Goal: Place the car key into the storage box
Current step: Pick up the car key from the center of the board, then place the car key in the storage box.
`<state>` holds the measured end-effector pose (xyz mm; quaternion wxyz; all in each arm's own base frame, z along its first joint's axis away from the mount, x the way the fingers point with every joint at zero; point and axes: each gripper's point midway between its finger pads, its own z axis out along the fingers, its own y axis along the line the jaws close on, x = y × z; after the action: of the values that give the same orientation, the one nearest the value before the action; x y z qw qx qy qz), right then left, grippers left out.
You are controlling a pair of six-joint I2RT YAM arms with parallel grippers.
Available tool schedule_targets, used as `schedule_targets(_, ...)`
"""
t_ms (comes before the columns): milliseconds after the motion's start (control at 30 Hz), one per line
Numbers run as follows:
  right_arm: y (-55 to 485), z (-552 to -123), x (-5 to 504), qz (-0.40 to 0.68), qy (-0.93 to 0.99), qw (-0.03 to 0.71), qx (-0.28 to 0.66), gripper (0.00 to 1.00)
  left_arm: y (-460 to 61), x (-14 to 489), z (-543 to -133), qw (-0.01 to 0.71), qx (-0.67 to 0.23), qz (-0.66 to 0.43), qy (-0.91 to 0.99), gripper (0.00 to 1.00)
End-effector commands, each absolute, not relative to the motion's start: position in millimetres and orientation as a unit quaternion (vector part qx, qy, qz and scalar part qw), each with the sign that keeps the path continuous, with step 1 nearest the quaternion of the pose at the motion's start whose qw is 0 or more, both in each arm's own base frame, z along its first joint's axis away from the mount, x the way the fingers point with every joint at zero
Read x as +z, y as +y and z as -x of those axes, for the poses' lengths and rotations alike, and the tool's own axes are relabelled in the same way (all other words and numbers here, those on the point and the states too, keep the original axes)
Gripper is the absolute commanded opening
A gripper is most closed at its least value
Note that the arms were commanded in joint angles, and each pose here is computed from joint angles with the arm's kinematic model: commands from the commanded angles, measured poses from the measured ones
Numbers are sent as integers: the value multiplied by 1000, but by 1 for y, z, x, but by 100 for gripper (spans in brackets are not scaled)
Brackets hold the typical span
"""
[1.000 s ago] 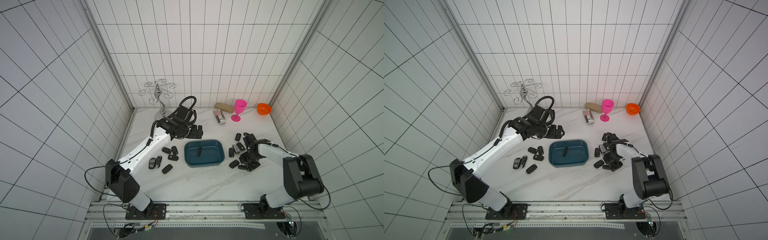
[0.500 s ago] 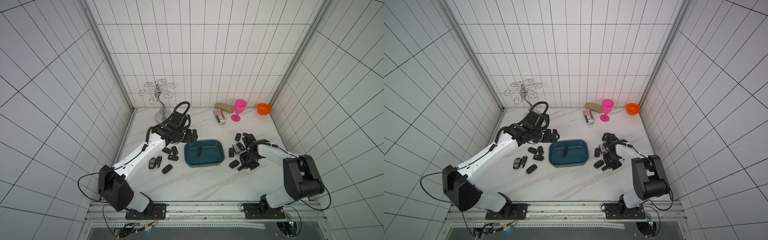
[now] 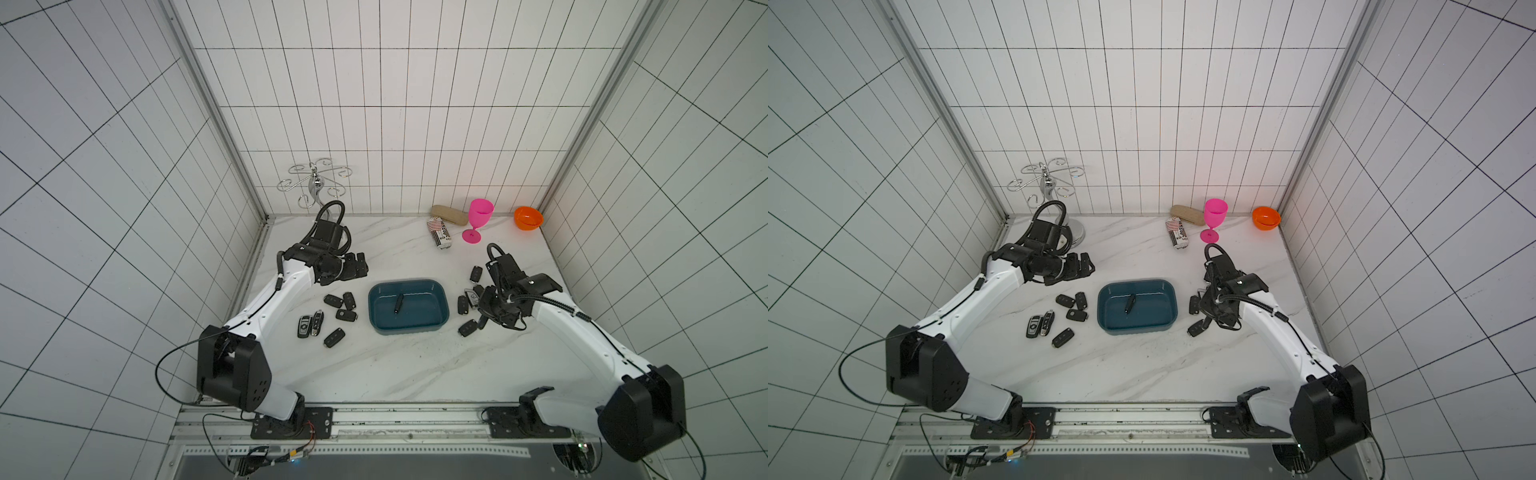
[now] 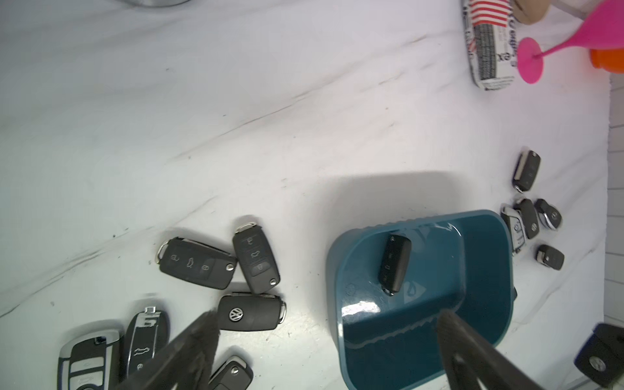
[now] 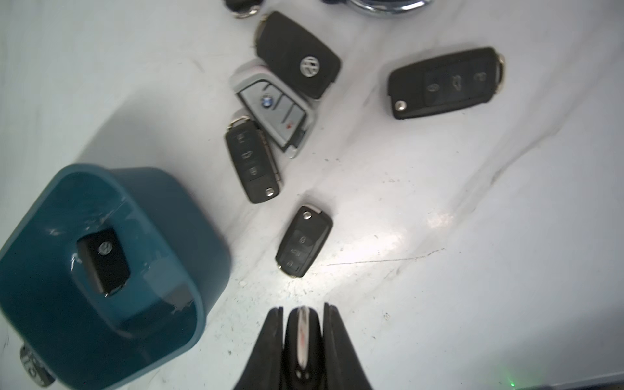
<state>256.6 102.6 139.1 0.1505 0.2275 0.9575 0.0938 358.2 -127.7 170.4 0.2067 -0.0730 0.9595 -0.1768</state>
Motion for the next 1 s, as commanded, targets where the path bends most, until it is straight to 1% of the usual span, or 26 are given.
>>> schedule_targets(0, 127, -251, 154, -147, 975, 146, 85, 0, -113, 163, -357, 190, -194, 118, 955, 98)
schedule_targets(100, 159, -260, 155, -102, 978, 153, 93, 0, -104, 161, -361, 194, -209, 145, 947, 98)
schedule_targets(167, 178, -265, 150, -80, 981, 148, 92, 0, -96, 161, -364, 198, -195, 156, 948, 98)
schedule_targets(367, 232, -279, 117, -29, 988, 117, 99, 0, -88, 162, -361, 198, -171, 143, 954, 98)
schedule_targets(533, 252, -287, 98, -8, 988, 115, 101, 0, -87, 160, -356, 196, -168, 136, 957, 98)
schedule_targets(800, 271, -296, 103, 2, 986, 114, 126, 0, -91, 154, -355, 183, -179, 134, 957, 98)
schedule_targets(967, 272, -304, 96, 3, 989, 101, 104, 0, -78, 151, -358, 203, -153, 160, 954, 98)
